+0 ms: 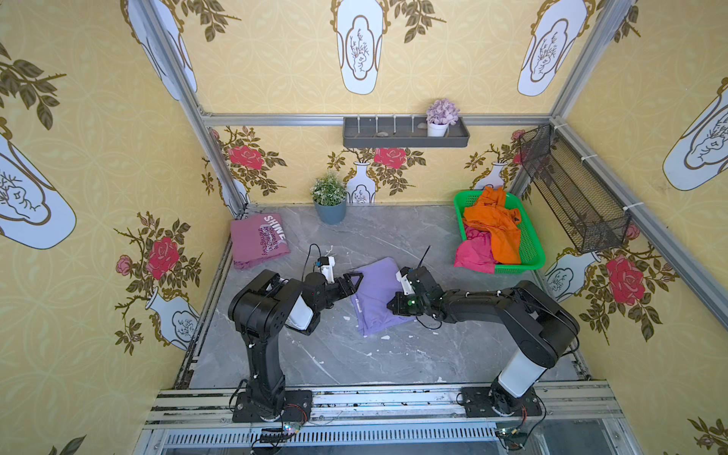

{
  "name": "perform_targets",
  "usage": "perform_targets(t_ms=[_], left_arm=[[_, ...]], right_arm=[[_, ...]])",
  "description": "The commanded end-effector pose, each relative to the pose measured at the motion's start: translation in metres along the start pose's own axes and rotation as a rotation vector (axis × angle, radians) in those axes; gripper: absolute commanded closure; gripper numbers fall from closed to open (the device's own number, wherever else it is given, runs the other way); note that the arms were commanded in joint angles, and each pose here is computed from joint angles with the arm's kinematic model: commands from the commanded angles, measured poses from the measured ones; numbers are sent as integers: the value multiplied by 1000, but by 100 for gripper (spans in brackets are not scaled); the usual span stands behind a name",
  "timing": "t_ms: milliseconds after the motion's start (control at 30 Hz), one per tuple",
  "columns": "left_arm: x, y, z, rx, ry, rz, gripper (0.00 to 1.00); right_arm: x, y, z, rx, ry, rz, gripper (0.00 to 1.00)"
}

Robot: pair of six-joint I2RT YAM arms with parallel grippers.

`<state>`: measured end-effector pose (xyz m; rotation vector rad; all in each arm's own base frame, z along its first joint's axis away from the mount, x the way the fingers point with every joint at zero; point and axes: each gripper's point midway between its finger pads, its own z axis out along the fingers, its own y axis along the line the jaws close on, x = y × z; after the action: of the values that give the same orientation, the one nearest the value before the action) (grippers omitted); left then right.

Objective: Fold and stack t-shirts
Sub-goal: Pick up the T-shirt from the center of the board.

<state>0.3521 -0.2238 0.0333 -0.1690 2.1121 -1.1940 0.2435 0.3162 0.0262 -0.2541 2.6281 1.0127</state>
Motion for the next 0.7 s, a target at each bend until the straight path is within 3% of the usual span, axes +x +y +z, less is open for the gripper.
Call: perform_targets(t_ms=[0, 167, 200, 233, 267, 300, 333, 600, 667], left_arm=[[61, 53, -7, -194, 213, -141, 35], [68, 60, -2, -198, 234, -143, 36], [68, 61, -1, -199, 232, -145, 41], [68, 62, 0, -199, 234, -145, 51], [68, 63, 1, -199, 233, -145, 67], [67, 64, 1, -203, 227, -147, 96], [65, 65, 2, -210, 221, -148, 100], [29, 42, -4, -215, 124, -100, 100], [12, 32, -6, -222, 95, -80, 100]], right_arm=[[-1, 0, -1, 2, -6, 1, 100], [-2, 2, -1, -5, -6, 2, 100], [-1, 2, 0, -3, -1, 3, 100], [-1, 2, 1, -4, -2, 4, 100], [-1, 3, 1, -7, 0, 4, 100], [-1, 4, 1, -10, -1, 1, 100], [-1, 4, 0, -9, -1, 0, 100], [-2, 13, -6, -21, -10, -22, 100], [-5, 18, -10, -19, -22, -39, 81]])
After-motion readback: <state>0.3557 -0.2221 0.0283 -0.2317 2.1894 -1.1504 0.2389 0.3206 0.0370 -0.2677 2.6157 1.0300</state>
